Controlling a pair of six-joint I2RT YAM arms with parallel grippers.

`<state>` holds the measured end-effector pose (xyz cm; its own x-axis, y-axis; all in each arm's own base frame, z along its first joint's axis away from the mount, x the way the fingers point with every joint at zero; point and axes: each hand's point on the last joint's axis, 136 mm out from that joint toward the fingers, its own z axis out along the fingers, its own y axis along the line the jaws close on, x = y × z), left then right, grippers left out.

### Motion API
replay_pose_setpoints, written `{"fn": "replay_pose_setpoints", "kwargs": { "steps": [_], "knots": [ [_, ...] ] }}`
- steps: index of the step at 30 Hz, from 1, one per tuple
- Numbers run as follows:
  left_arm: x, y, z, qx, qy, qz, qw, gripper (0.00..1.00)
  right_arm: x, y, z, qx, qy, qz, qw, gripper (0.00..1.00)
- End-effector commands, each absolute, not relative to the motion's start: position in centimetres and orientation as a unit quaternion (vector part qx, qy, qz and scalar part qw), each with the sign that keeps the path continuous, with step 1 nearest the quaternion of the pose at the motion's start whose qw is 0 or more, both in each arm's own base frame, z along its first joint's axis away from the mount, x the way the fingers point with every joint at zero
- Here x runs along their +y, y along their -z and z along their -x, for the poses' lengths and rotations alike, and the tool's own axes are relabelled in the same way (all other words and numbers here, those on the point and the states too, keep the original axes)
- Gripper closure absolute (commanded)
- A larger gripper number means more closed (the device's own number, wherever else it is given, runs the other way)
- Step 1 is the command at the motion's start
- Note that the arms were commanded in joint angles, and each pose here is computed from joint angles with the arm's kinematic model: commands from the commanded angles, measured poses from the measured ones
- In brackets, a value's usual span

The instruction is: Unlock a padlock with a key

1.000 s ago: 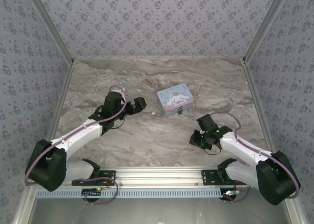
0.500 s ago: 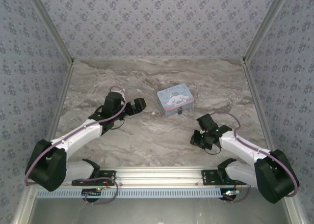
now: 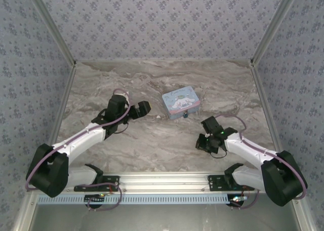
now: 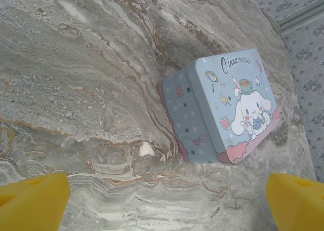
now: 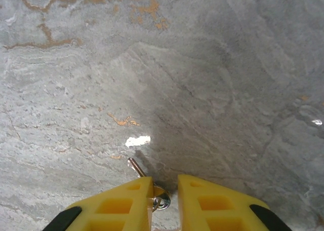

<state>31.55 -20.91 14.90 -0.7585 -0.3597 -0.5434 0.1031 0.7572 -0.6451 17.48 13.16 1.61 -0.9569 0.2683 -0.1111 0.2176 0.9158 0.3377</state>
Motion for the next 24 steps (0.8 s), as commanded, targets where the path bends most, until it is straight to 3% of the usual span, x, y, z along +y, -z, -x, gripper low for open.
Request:
{"fn": "replay_pose_setpoints", "kwargs": {
  "steps": [1, 17, 24],
  "knots": [
    [-20.98, -15.1, -31.65, 0.874, 0.334, 0.063, 0.348, 0.01, 14.27, -1.57, -17.22, 0.977, -0.174, -0.104, 0.067, 0.77],
    [-20.77, -15.0, -31.5, 0.875, 0.33, 0.06, 0.35, 0.01, 14.51, -1.96, -17.16, 0.982, -0.152, -0.089, 0.067, 0.75],
    [-20.71, -15.01, -31.49, 0.875, 0.328, 0.06, 0.35, 0.01, 14.74, -1.36, -16.95, 0.985, -0.143, -0.079, 0.057, 0.81]
  ]
}}
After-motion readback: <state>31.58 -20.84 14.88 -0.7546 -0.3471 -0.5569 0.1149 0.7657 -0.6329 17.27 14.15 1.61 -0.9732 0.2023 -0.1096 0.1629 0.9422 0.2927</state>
